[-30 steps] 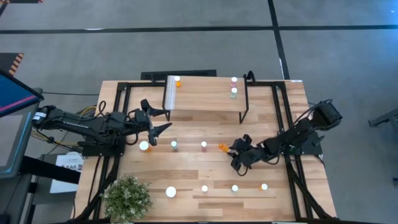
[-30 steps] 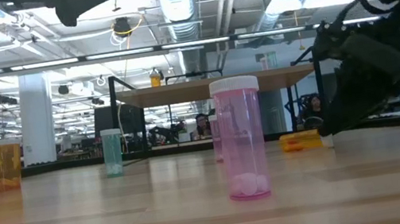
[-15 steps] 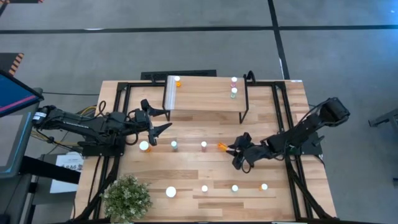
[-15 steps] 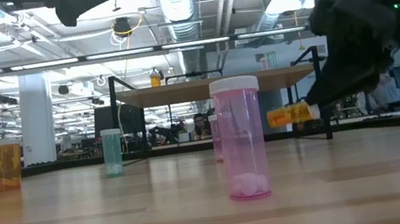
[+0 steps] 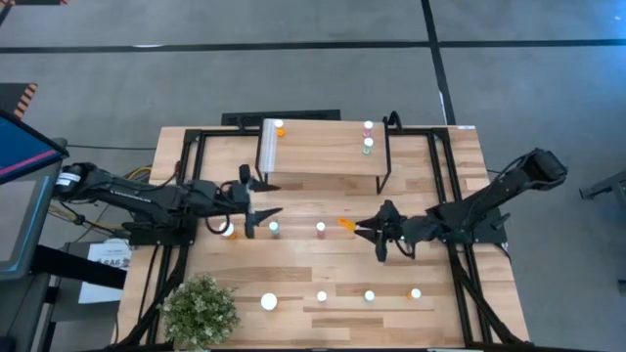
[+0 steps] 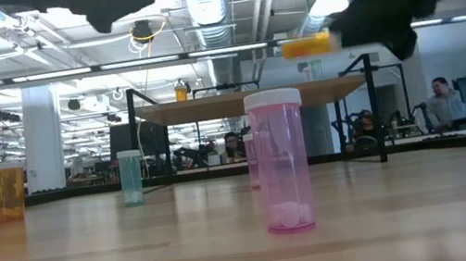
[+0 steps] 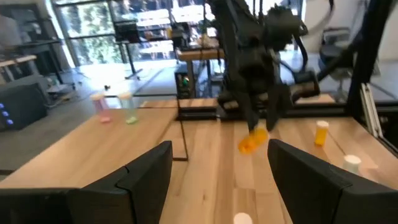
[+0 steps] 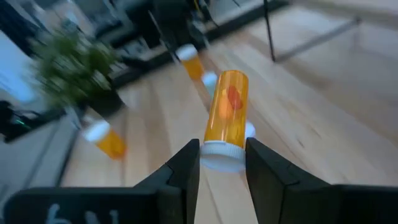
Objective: Pick and place medicine bottles onto shelf by color
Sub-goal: Put the top orange small pill bottle on the shelf
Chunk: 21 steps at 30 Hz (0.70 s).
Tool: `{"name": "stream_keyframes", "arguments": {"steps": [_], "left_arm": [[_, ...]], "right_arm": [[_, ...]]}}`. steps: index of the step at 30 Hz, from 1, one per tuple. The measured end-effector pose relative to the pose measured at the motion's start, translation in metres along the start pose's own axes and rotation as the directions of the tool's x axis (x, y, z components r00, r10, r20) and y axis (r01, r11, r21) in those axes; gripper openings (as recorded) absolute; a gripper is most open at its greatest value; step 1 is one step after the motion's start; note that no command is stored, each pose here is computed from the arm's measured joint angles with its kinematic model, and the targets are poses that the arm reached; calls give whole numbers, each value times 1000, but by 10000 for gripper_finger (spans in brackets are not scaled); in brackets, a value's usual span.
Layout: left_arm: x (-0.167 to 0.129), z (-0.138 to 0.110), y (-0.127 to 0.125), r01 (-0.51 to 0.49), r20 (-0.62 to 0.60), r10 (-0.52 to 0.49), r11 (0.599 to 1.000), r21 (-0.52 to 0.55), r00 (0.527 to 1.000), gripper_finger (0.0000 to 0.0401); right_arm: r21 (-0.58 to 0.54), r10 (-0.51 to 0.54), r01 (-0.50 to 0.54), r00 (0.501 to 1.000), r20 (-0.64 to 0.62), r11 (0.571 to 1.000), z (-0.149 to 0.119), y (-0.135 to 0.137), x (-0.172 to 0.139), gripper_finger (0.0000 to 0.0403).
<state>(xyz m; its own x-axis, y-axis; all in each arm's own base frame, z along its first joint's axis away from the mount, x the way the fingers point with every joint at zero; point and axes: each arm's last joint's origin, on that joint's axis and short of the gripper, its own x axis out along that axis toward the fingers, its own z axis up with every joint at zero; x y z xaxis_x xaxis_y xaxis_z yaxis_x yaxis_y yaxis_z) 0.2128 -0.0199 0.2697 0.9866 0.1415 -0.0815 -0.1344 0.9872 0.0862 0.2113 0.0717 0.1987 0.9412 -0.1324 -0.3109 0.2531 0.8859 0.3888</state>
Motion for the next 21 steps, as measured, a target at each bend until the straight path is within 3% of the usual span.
{"name": "stream_keyframes", "arguments": {"steps": [8,21], "left_arm": [[48,-2,-14,43,-108,-36,997,69,993,254],[115,-8,-36,178,-235,-145,976,126,961,284]], "right_arm": [[-30,82,-78,989,125,996,18,7,-8,129],[-111,94,-81,990,108,990,25,23,8,129]]}}
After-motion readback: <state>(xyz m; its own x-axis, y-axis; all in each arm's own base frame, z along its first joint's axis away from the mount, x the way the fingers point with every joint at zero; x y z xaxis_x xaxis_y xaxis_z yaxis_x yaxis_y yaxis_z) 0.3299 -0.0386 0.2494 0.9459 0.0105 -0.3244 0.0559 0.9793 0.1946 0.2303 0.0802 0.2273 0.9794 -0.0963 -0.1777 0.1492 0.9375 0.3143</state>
